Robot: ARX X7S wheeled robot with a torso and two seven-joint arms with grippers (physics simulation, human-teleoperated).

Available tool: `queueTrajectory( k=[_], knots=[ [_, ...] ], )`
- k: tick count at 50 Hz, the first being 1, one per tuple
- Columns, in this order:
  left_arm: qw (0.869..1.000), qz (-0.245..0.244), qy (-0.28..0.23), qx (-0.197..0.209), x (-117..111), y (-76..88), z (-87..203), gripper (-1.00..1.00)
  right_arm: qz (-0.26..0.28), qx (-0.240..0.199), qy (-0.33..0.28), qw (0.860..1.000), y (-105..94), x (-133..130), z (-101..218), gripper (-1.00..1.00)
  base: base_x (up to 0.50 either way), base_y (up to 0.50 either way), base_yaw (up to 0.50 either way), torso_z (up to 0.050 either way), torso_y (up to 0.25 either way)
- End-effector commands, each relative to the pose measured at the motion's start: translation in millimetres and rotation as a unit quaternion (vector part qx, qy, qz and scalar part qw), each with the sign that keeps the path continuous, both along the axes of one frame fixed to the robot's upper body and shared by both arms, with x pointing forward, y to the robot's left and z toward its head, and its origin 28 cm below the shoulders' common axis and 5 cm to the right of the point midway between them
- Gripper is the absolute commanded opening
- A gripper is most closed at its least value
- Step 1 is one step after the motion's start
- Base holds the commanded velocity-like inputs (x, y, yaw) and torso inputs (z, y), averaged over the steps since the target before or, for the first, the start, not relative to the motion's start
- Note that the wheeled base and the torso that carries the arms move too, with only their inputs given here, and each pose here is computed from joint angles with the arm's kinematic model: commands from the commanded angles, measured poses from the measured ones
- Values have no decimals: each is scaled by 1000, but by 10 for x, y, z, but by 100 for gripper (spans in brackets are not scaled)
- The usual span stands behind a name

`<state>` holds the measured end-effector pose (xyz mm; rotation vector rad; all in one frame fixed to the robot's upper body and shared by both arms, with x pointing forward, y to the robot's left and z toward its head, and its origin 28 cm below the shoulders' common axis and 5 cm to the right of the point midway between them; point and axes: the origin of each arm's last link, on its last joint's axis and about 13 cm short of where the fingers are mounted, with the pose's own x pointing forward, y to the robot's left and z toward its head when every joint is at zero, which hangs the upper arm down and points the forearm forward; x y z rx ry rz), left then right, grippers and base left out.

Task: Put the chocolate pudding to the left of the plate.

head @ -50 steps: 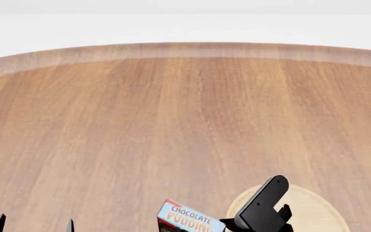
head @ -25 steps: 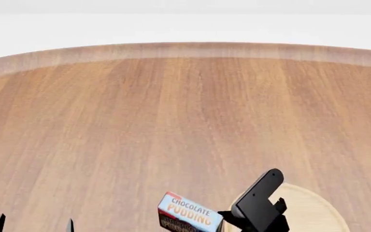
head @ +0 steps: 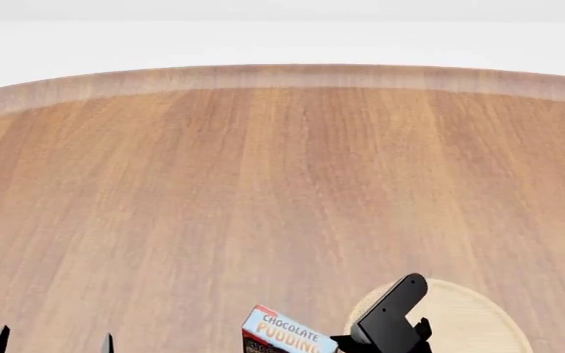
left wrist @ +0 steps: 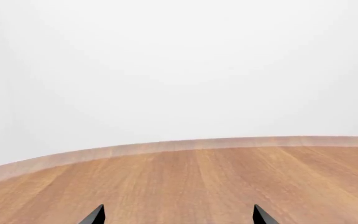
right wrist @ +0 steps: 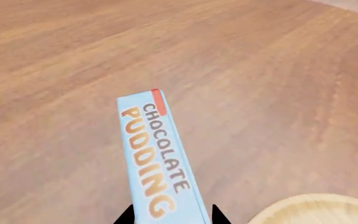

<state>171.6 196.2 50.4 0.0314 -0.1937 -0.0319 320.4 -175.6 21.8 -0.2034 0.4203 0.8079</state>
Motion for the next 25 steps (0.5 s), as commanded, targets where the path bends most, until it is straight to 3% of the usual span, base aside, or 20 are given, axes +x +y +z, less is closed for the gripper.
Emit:
queueTrajectory(
  k=[1,25],
  knots=[
    [1000,-2,0,0,1,-7,-10,100,-1,-3,0,1000,-15,10,-92,-100,0,0,0,0,0],
    [1000,-3,0,0,-3,-7,-12,100,-5,-1,4,1000,5,69,-132,-100,0,0,0,0,0]
  ],
)
